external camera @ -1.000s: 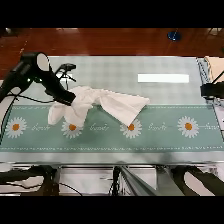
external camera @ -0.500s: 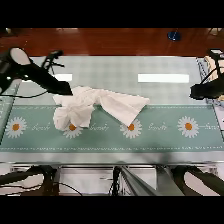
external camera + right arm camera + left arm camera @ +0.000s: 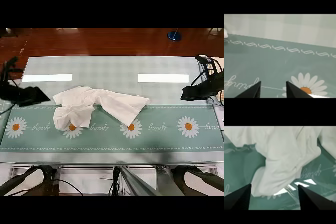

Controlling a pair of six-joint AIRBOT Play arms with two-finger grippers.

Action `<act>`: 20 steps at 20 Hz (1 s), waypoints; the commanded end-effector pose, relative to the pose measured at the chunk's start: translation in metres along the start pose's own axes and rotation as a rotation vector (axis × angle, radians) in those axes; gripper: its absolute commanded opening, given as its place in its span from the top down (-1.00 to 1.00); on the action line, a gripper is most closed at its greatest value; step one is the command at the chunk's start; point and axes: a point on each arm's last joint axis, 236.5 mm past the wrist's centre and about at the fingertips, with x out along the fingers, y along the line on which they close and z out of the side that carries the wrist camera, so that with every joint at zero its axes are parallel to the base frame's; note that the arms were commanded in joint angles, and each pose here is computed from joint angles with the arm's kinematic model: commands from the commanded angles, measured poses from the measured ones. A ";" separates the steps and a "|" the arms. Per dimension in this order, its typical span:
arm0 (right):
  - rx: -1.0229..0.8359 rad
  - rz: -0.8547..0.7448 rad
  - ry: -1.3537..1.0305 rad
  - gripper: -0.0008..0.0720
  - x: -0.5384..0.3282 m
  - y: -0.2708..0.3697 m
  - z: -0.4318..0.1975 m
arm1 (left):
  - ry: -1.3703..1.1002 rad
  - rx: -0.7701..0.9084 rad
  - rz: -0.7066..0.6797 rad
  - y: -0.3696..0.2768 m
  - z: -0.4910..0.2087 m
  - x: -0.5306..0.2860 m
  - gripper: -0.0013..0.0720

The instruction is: Fold the shirts.

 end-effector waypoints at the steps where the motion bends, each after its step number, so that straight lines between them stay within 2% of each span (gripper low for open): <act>1: -0.006 0.035 0.005 -0.14 0.005 0.007 0.002 | 0.062 -0.076 -0.063 0.004 -0.055 0.027 -1.00; 3: -0.008 0.050 -0.001 -0.15 0.005 0.010 0.003 | 0.127 -0.116 -0.089 0.007 -0.084 0.048 -1.00; 4: -0.009 0.061 -0.005 -0.26 0.005 0.013 0.004 | 0.149 -0.131 -0.099 0.008 -0.095 0.057 -1.00; 5: -0.013 0.076 -0.010 -0.49 0.005 0.016 0.005 | 0.160 -0.133 -0.116 0.006 -0.102 0.064 -1.00; 6: -0.013 0.092 -0.020 -0.51 0.005 0.020 0.007 | 0.155 -0.143 -0.130 0.005 -0.105 0.069 -1.00; 11: 0.006 0.145 0.004 -0.51 0.016 0.029 0.009 | 0.031 -0.150 -0.150 0.003 -0.077 0.077 -1.00; 16: 0.077 0.337 0.036 -0.51 0.038 0.066 0.018 | 0.068 -0.101 -0.143 -0.007 -0.077 0.097 -1.00; 17: 0.092 0.375 0.040 -0.51 0.041 0.073 0.020 | 0.082 -0.091 -0.144 -0.009 -0.079 0.102 -0.64; 18: 0.098 0.412 0.047 -0.51 0.044 0.081 0.022 | 0.095 -0.084 -0.145 -0.011 -0.080 0.107 0.24; 19: 0.111 0.447 0.051 -0.51 0.046 0.088 0.024 | 0.103 -0.079 -0.146 -0.012 -0.081 0.109 0.81; 20: 0.126 0.481 0.055 -0.51 0.047 0.094 0.026 | 0.100 -0.077 -0.142 -0.012 -0.080 0.110 0.88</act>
